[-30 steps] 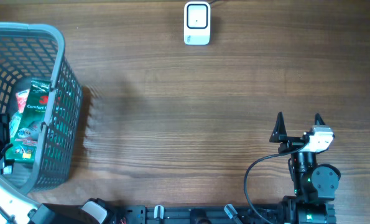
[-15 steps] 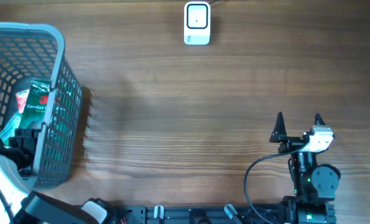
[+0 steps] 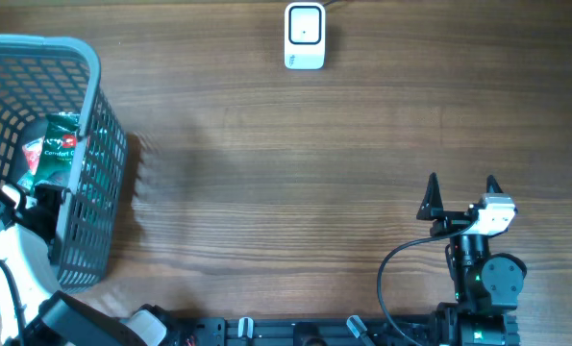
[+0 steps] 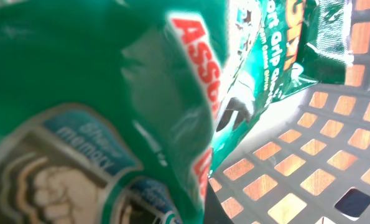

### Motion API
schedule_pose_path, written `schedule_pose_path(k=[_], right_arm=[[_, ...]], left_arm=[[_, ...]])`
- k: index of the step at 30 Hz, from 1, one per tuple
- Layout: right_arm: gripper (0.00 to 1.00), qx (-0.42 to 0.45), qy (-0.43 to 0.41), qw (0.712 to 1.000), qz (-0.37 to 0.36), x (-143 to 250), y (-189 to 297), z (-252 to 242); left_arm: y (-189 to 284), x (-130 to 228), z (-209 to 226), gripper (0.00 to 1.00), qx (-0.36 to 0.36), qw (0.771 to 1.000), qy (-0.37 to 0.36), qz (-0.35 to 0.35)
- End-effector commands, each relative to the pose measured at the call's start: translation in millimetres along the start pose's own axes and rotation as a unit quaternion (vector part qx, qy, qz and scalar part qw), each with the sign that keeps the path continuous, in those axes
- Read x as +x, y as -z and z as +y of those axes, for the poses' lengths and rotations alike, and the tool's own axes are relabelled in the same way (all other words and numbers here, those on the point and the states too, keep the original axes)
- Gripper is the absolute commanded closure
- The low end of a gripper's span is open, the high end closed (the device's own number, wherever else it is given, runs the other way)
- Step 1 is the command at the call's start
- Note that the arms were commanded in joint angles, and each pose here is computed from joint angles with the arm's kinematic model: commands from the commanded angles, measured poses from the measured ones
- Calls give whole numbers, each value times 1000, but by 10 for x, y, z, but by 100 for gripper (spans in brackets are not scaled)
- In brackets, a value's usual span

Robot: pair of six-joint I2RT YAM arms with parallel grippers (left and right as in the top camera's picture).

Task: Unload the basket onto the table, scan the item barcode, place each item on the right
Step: 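Reach into the basket and grasp the green 3M pouch with left gripper, then lift the green pouch out and lay it on the table center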

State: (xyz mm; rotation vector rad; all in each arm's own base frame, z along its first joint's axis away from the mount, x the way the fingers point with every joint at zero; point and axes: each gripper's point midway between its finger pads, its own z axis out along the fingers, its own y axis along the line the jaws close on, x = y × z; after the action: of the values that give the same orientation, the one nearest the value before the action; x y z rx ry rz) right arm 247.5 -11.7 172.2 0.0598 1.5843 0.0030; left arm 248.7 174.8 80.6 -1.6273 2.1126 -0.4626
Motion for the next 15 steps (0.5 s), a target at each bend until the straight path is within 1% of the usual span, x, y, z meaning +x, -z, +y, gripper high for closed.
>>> schedule_pose_path(k=[1,3,4,6,8,10,11,13,14,15], right_arm=[[0,-9,5,1000,0,5,0,33],[0,-9,5,1000,0,5,0,32],[0,-9,5,1000,0,5,0,32],[0,-9,5,1000,0,5,0,32],[0,-9,5,1000,0,5,0,32],[0,-9,5,1000,0,5,0,32],[1,-9,5,1000,0,5,0,32],[0,-9,5,1000,0,5,0,32],[0,-9,5,1000,0,5,0,32],[0,-9,5,1000,0,5,0,32]], left_arm=[[232,-75,-402,96,73,997,-33,-13],[472,-142,-677,96,119,991,-56,-32],[683,-171,-882,96,154,984,-72,-47],[1067,-206,-1152,96,198,974,-75,-79],[1456,-194,-1342,96,233,964,-62,-114],[1782,-149,-1486,96,265,950,-73,-146],[2032,-81,-1614,96,297,935,-98,-168],[2385,79,-1807,96,350,904,-151,-192],[2597,204,-1909,96,382,883,-183,-204],[2801,388,-2020,96,420,858,-220,-198]])
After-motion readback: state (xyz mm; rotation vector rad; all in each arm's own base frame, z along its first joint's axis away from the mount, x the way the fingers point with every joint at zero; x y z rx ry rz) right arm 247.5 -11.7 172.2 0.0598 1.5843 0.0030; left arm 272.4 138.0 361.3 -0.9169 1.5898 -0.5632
